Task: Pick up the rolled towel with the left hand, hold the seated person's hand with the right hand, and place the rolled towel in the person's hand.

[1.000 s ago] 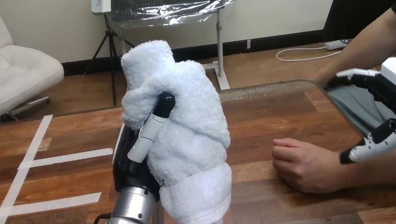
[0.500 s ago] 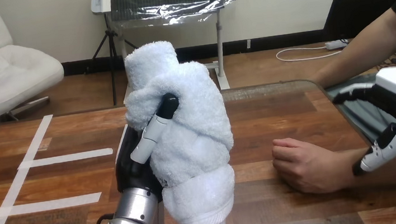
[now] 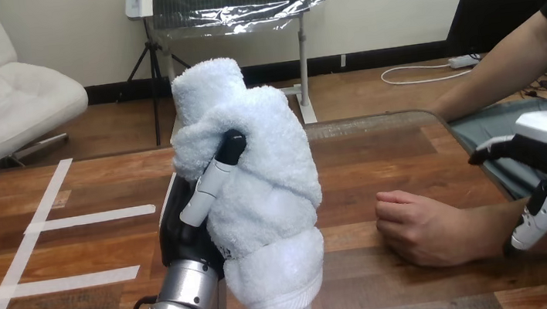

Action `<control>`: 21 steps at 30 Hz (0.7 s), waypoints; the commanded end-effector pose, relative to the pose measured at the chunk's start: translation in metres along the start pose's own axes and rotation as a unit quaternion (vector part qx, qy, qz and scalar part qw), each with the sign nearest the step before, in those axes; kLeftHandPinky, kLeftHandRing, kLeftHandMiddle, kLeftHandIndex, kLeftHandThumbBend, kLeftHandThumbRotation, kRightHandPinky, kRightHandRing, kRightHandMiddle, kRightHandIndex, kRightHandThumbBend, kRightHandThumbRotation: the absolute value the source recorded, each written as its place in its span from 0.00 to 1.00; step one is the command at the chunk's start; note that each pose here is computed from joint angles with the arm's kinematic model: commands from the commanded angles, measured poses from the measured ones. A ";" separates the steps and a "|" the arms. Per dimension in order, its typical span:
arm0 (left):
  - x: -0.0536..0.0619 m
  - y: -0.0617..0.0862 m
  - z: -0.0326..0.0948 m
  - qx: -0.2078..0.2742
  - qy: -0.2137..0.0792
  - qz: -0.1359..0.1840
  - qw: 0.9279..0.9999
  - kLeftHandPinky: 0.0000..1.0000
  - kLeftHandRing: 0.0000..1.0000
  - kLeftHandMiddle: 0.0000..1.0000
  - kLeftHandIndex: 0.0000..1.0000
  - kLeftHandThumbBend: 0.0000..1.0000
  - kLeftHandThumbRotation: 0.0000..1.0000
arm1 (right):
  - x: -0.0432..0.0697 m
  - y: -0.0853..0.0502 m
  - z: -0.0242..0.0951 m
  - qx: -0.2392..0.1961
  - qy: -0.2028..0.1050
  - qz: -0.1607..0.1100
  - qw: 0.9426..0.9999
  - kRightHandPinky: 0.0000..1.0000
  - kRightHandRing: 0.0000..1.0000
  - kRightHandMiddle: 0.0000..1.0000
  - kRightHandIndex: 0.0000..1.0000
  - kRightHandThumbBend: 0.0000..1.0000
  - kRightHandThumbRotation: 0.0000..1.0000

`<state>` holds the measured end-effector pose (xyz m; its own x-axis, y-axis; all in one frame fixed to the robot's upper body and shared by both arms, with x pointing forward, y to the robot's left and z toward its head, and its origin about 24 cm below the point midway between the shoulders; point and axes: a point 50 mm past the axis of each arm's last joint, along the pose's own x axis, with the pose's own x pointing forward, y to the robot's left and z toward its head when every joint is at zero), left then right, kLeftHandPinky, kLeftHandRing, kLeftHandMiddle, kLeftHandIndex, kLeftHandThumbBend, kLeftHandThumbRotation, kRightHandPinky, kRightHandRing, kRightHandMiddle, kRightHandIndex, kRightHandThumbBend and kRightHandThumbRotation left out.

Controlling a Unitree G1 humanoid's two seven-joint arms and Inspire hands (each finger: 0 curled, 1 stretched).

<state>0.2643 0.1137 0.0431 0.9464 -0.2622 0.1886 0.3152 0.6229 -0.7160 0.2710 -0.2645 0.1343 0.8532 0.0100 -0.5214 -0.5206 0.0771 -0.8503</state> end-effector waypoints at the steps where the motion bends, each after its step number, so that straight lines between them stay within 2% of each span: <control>1: 0.016 -0.034 0.003 -0.045 -0.063 -0.051 0.996 0.28 0.35 0.41 0.48 0.75 0.00 | 0.001 -0.025 0.003 -0.033 0.007 -0.025 0.999 0.89 0.95 0.94 0.90 0.85 0.00; 6: 0.015 -0.034 0.004 -0.042 -0.066 -0.052 0.996 0.28 0.35 0.41 0.49 0.74 0.00 | 0.006 -0.025 0.001 -0.046 0.016 -0.008 0.999 0.90 0.96 0.95 0.91 0.85 0.00; 21: 0.014 -0.034 0.006 -0.049 -0.068 -0.055 0.995 0.28 0.35 0.41 0.49 0.74 0.00 | 0.018 -0.021 -0.006 -0.062 0.031 0.020 0.997 0.94 0.97 0.96 0.92 0.83 0.01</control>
<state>0.2626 0.1155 0.0444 0.9466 -0.2491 0.2048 0.3186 0.6238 -0.7137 0.2856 -0.2693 0.1189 0.7897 -0.0285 -0.6128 -0.6130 -0.0001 -0.7901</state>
